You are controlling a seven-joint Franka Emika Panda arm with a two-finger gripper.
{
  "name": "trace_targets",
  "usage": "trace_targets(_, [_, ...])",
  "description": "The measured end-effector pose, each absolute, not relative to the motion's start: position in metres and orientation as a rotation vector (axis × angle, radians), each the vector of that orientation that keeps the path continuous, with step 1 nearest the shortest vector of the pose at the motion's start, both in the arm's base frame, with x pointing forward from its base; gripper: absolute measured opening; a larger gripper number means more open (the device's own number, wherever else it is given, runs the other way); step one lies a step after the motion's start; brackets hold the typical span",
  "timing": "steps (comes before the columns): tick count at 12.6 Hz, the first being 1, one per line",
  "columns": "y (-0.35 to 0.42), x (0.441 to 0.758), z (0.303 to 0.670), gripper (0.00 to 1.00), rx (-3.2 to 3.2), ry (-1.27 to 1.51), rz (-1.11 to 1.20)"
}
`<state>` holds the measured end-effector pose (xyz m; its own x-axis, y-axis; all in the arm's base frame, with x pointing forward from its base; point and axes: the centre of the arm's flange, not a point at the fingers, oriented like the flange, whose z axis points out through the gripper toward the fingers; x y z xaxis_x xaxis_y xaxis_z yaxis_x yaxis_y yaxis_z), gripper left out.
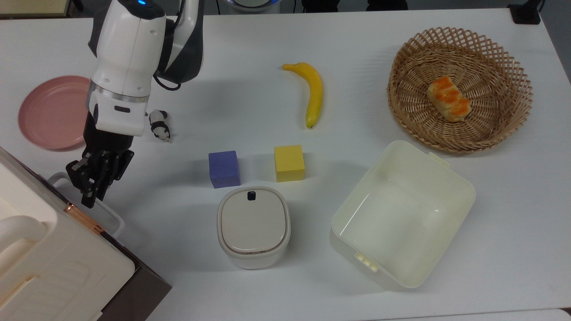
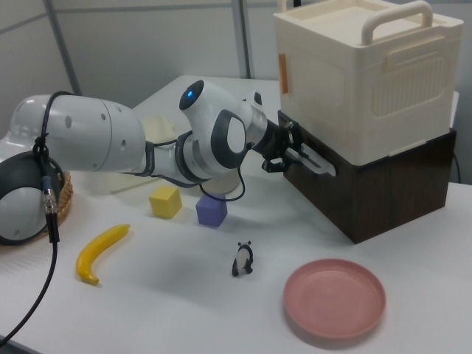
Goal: Open the drawer
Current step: 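Pull the handle outward to slide the drawer open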
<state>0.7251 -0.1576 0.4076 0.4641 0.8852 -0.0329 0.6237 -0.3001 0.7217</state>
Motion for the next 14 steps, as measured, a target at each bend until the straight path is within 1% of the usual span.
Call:
trace_targets(5, [-0.154, 0.718, 0.408, 0.19, 2.039, 1.262, 0.486])
trace_targets(7, [-0.146, 0.708, 0.410, 0.19, 2.049, 1.273, 0.483])
trace_targets(12, [-0.114, 0.666, 0.416, 0.19, 2.093, 1.303, 0.476])
trace_targets(14, [-0.105, 0.657, 0.416, 0.19, 2.108, 1.312, 0.462])
